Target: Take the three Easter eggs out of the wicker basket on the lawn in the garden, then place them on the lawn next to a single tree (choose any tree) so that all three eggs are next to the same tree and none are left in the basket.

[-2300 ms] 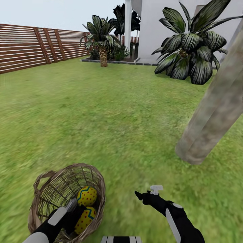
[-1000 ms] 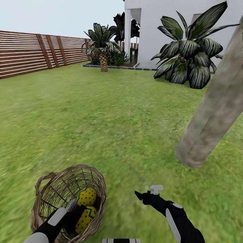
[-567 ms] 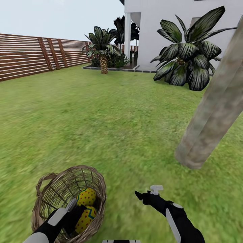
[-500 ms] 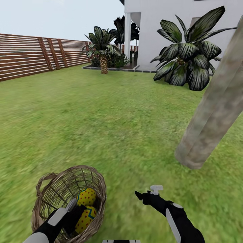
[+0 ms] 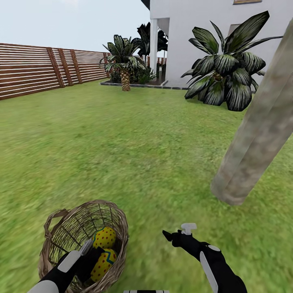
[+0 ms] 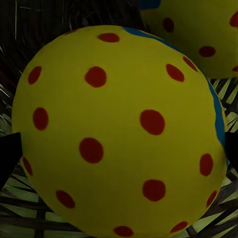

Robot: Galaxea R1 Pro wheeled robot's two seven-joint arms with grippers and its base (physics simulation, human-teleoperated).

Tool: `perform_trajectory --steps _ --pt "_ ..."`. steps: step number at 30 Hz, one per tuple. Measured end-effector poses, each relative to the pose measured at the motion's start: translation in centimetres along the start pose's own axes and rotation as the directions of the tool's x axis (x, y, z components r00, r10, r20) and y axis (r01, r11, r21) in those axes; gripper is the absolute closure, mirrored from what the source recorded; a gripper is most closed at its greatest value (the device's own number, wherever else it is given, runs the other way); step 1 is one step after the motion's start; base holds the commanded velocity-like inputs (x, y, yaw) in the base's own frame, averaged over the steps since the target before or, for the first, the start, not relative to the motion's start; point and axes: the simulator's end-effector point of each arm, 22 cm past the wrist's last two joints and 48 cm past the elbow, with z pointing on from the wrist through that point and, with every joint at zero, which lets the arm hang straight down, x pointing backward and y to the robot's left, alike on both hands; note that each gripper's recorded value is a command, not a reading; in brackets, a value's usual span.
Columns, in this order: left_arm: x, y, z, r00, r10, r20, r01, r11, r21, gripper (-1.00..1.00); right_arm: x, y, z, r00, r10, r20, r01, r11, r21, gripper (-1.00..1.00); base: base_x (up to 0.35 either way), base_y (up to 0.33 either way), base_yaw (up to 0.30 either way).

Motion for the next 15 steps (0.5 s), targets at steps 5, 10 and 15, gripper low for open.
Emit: perform_trajectory --steps 5,10,15 --pt "0.03 -0.03 0.0 1.0 0.0 -0.002 0.0 1.0 0.002 1.0 0.0 -0.02 -0.01 1.0 0.0 0.0 0.0 1.0 0.0 -1.0 0.0 0.0 0.0" --pt "0.22 -0.25 -0.14 1.0 0.001 -0.011 -0.001 1.0 0.008 1.0 -0.19 0.06 -0.09 1.0 -0.002 0.004 0.002 1.0 0.0 -1.0 0.0 0.0 0.0" --pt "0.09 -0.72 -0.58 1.0 0.004 -0.01 -0.004 1.0 0.02 1.0 -0.77 0.32 -0.34 1.0 -0.008 0.014 0.008 1.0 -0.003 -1.0 0.0 0.0 0.0"
